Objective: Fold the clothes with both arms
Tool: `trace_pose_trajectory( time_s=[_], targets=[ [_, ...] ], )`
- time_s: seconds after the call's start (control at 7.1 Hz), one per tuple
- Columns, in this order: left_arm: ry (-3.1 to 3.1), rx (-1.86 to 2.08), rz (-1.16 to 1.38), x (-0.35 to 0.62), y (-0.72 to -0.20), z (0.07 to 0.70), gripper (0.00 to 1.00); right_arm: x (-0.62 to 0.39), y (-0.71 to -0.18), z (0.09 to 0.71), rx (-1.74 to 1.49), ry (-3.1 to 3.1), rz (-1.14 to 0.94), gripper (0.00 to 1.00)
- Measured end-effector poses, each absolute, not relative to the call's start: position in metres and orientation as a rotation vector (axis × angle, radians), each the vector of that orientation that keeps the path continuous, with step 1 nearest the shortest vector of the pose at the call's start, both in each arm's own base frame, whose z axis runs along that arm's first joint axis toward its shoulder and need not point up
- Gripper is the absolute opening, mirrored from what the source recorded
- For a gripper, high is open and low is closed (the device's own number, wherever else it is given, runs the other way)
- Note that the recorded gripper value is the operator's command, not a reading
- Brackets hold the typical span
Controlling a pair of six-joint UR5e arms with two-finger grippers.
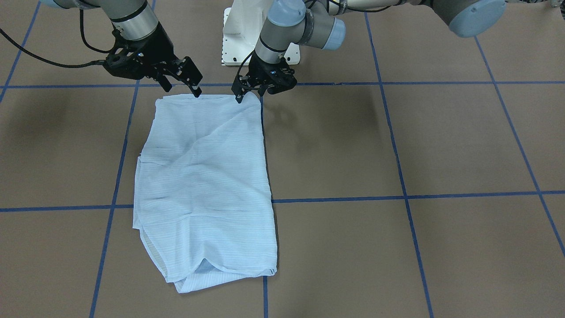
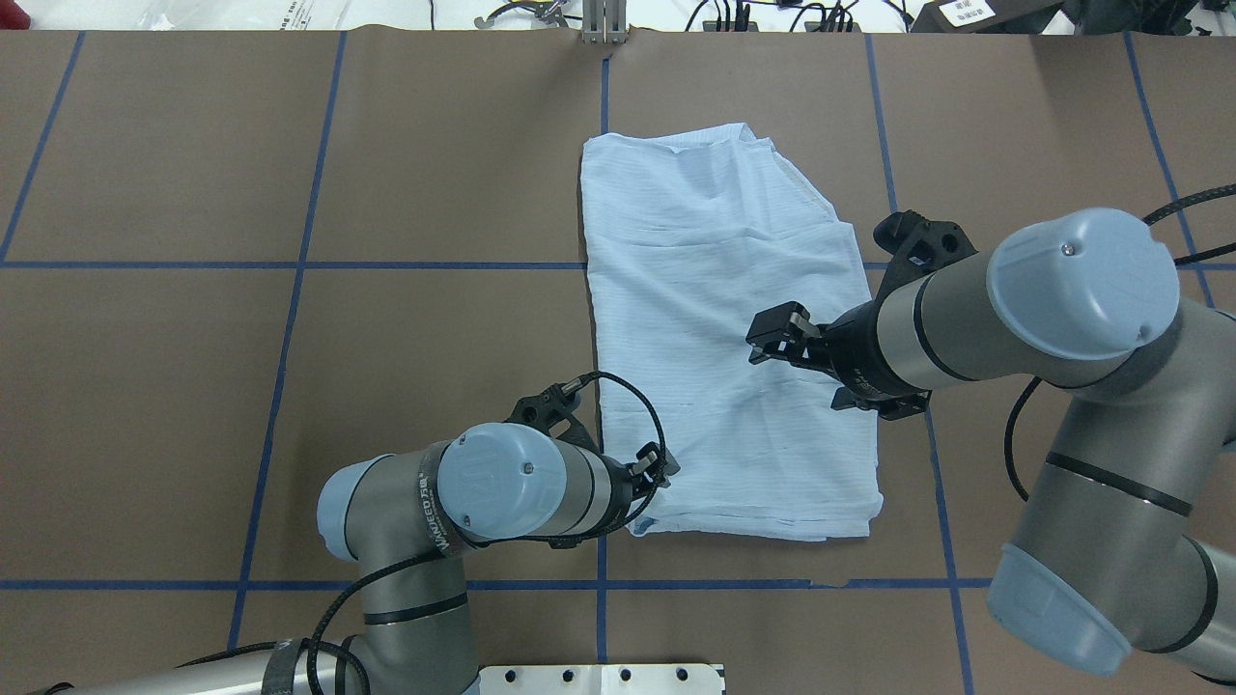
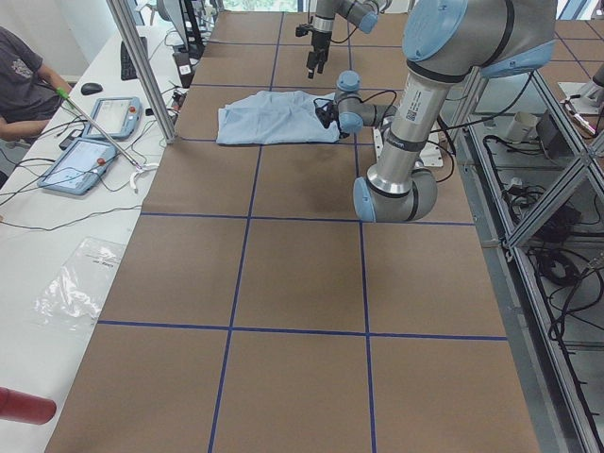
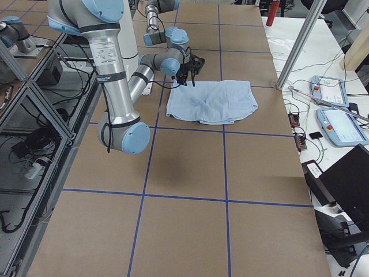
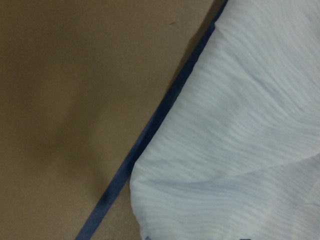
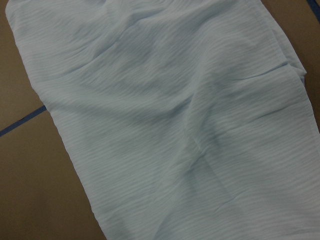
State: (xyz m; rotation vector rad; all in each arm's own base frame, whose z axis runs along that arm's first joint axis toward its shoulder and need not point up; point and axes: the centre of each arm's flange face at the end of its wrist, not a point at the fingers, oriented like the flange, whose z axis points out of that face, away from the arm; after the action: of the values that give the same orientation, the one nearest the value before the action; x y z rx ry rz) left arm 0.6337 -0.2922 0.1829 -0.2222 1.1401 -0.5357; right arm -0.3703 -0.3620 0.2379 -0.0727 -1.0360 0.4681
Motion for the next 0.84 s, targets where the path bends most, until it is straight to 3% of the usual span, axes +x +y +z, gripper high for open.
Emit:
trace_pose_trajectory(
  time_s=[0.28,0.56,0.84],
  targets=[
    [1.137,-0.218,-0.536,0.6356,-0.2933,0.1852,0.83,-0.3702,-0.3622,0.239,-0.074,-1.034,0.47,1.0],
    [1.139,-0.219,-0.533,0.6369,-0.2919,0.1845,0.69,-0.3703,-0.3623,0.2399,-0.075,-1.032,0.47,1.0],
    [1.136,-0.22,-0.531,0.6394,-0.2913,0.1865,0.69,-0.3704,-0.3624,0.2402,-0.076,-1.032,0.47,1.0]
  ],
)
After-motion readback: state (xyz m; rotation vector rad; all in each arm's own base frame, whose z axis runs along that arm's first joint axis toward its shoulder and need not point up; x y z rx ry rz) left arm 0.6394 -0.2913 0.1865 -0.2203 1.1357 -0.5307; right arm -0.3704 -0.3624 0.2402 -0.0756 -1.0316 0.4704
